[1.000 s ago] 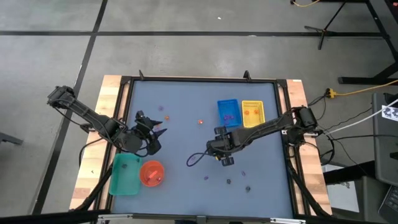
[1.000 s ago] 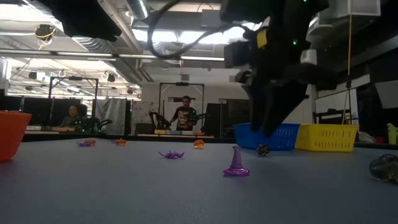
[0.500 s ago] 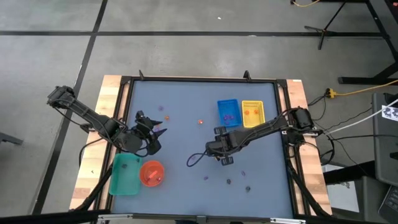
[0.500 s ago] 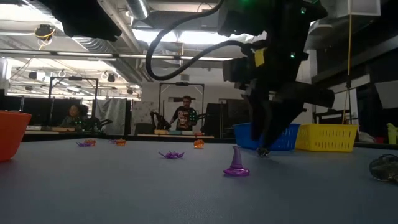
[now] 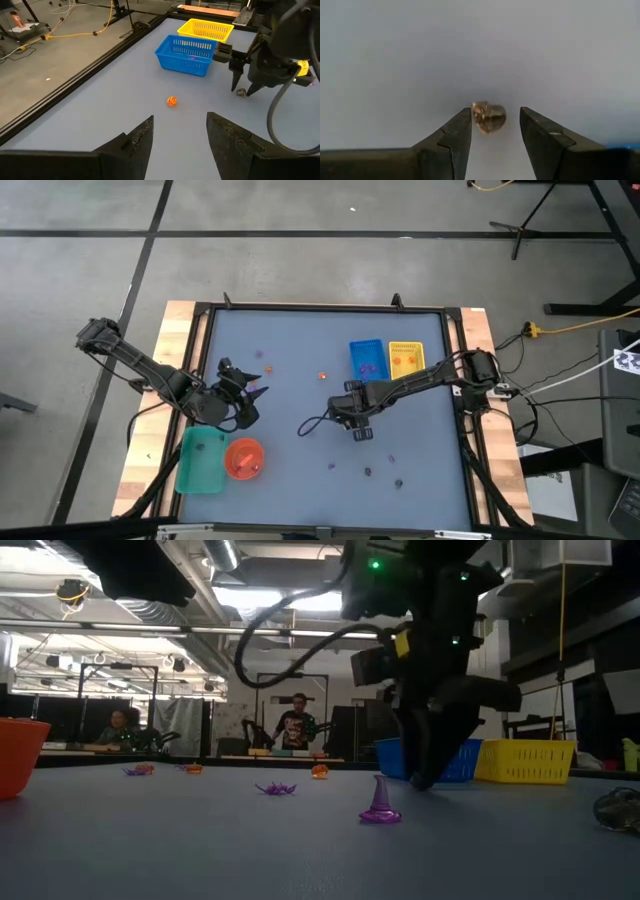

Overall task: Sort Halloween decoration
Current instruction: Put the brown skull toy into the green bin

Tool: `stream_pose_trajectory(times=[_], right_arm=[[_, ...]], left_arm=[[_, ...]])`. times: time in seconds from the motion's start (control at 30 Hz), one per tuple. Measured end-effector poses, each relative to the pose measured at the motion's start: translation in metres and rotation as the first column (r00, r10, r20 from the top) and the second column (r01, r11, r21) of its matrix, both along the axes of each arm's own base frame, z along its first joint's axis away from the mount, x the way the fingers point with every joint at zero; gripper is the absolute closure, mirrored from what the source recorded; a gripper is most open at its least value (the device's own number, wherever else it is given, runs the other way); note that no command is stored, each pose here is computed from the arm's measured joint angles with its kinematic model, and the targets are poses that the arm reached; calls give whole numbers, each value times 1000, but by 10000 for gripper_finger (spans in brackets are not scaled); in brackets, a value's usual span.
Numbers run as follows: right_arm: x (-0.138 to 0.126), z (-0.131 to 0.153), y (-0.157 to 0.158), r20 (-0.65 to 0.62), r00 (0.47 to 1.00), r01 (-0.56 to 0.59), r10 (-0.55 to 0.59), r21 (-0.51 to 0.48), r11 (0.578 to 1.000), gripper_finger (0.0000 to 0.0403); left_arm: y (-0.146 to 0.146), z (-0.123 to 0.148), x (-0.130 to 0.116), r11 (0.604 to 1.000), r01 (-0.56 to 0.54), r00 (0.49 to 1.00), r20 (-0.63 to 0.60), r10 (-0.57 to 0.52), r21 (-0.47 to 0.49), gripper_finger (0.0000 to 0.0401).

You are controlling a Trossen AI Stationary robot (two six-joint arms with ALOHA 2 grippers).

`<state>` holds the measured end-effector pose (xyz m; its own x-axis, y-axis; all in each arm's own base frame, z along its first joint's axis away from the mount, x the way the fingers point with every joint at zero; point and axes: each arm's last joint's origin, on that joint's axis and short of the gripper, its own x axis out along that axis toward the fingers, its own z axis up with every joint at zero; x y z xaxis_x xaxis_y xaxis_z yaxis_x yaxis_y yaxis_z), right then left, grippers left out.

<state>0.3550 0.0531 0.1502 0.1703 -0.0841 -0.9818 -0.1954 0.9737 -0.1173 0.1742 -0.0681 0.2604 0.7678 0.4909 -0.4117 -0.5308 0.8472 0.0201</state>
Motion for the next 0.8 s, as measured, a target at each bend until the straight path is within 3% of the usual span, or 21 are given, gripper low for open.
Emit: stream_pose_trajectory(times=[0.2,0.8], right_arm=[[2,-6,-4,-26,1000,10,-8,44,999,237],[1,-8,-3,-36,999,6,-4,55,998,238]], left_arm=[[0,0,0,1000,0,1000,-1,0,0,234],[0,0,0,1000,0,1000,2,0,-1,234]])
